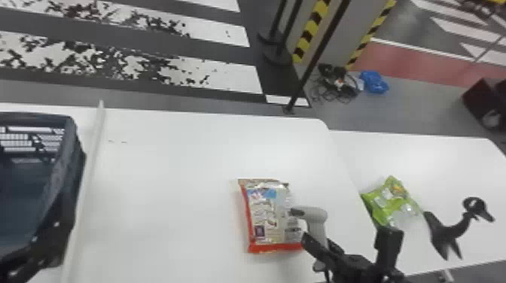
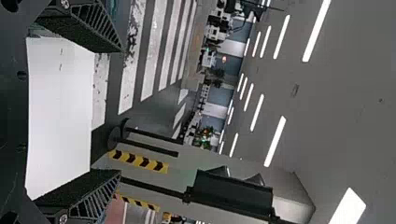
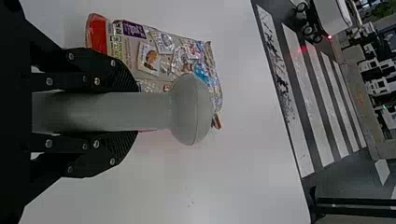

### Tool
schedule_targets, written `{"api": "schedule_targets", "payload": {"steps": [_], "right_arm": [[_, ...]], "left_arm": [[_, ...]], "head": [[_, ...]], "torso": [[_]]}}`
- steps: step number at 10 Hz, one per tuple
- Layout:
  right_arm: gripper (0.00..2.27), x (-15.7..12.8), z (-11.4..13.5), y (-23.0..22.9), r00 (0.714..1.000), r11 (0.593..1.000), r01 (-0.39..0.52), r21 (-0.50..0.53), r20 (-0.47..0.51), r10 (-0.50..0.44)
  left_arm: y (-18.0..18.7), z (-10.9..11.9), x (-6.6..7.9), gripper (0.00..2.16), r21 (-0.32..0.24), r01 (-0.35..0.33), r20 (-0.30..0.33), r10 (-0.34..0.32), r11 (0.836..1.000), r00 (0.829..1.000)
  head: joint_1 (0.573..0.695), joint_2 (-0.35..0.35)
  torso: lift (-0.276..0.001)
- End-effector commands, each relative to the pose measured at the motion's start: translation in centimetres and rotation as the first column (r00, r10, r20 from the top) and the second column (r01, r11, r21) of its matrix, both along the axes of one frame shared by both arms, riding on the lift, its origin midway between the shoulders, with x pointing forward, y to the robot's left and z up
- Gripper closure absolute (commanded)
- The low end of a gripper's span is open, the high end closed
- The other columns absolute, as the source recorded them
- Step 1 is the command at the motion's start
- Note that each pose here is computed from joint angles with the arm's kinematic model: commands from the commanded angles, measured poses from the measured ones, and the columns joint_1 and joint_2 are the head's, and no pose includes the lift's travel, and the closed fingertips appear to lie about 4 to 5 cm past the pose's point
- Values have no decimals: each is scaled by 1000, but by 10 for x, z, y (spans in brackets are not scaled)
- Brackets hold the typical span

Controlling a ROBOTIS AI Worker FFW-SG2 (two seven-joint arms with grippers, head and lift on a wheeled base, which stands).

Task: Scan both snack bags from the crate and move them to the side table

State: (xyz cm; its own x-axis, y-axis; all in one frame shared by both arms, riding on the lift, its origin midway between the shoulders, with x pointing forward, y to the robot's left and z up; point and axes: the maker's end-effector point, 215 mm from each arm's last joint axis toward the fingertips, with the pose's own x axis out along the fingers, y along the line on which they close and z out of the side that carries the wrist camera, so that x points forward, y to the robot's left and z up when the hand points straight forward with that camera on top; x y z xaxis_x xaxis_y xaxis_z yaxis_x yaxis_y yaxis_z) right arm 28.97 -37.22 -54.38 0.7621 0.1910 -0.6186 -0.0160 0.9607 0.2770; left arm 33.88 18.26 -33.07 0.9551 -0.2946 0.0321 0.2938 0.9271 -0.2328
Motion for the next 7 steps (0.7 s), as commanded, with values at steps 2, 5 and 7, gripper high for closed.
{"api": "schedule_targets", "payload": {"steps": [2,5,7], "right_arm": [[2017,1,-5,6,1000,1000,-19,-18,-8,19],[2017,4,-11,10,999,999,-29,-26,-18,29],[2017,4,-14,10,999,999,-32,-27,-20,31]], "left_arm": [[0,0,0,66,-6,-18,-16,18,1000,1000],[2,-5,1,66,1,-30,-37,30,1000,999],[3,-6,1,66,3,-32,-39,32,999,999]], "head": [[695,-341],[695,-329],[695,-320]], "torso": [[-29],[-29],[-29]]}}
